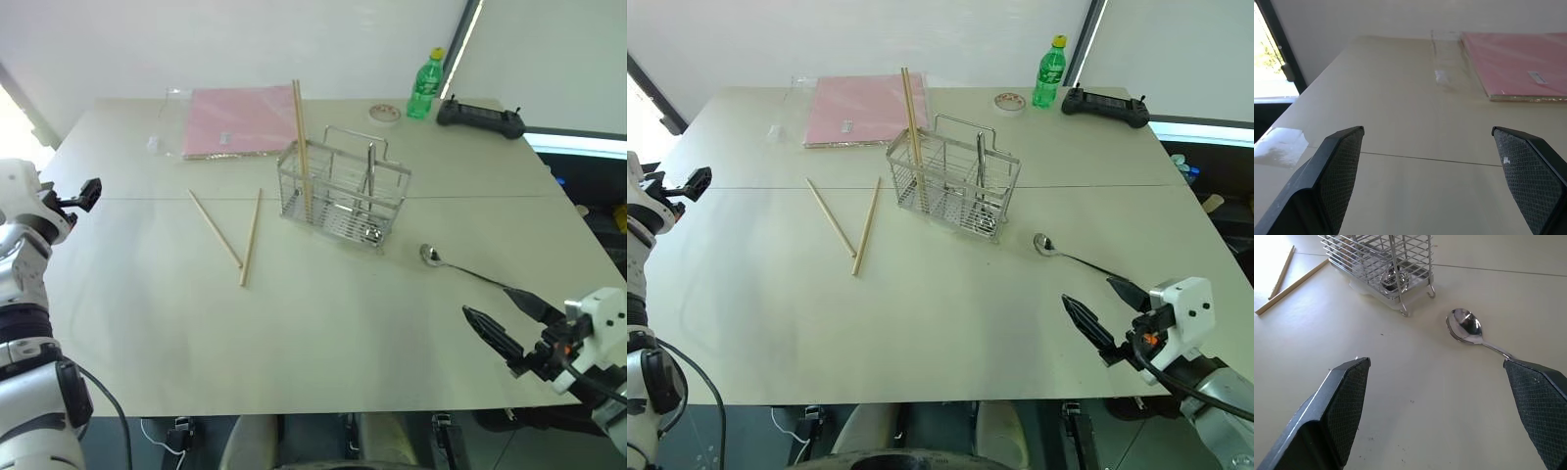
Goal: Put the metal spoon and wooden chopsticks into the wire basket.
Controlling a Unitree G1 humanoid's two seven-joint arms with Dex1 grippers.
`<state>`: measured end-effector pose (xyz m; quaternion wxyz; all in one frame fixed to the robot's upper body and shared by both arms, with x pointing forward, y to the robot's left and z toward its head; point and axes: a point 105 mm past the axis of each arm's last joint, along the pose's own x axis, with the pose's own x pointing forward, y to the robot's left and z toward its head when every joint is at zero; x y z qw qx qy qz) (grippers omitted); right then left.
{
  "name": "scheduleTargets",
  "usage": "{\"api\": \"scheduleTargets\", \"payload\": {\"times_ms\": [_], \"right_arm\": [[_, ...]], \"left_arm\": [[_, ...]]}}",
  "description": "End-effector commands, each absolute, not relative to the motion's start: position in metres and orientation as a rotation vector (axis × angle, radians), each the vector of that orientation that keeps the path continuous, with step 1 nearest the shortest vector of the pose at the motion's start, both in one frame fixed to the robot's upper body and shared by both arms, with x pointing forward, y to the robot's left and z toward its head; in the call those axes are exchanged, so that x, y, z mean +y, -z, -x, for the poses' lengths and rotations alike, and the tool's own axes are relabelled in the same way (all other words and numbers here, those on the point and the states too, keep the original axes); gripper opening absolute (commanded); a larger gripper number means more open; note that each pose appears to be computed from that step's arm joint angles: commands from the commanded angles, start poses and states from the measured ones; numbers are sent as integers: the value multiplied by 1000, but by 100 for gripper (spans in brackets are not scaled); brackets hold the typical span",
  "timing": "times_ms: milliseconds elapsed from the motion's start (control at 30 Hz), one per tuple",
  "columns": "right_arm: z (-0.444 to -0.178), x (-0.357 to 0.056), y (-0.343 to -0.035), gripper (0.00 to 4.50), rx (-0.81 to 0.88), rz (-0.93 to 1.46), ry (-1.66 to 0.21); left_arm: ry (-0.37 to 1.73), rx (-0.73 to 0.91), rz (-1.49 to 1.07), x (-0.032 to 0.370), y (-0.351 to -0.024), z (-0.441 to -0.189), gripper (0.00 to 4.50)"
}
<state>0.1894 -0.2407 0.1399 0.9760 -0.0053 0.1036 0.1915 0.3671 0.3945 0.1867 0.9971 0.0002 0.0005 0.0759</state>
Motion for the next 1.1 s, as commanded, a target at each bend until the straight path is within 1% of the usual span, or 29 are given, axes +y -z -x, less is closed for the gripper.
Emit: {"api": "scheduleTargets", "payload": {"times_ms": [33, 133, 433, 933, 1100], "right_arm": [[-189, -236, -150, 450, 171, 25, -402], [-189, -236, -149, 450, 172, 26, -403], [-195, -237, -150, 450, 163, 37, -404], [-196, -240, -153, 450, 162, 51, -406], [-203, -249, -163, 450, 141, 81, -395]], "left_arm": [[-141, -64, -49, 393, -213, -369, 442], [-134, -81, 0, 390, -215, -372, 442], [-123, -85, -20, 385, -215, -375, 442], [-107, -79, -20, 382, -215, -374, 442], [1, -100, -3, 368, -226, -375, 442]]}}
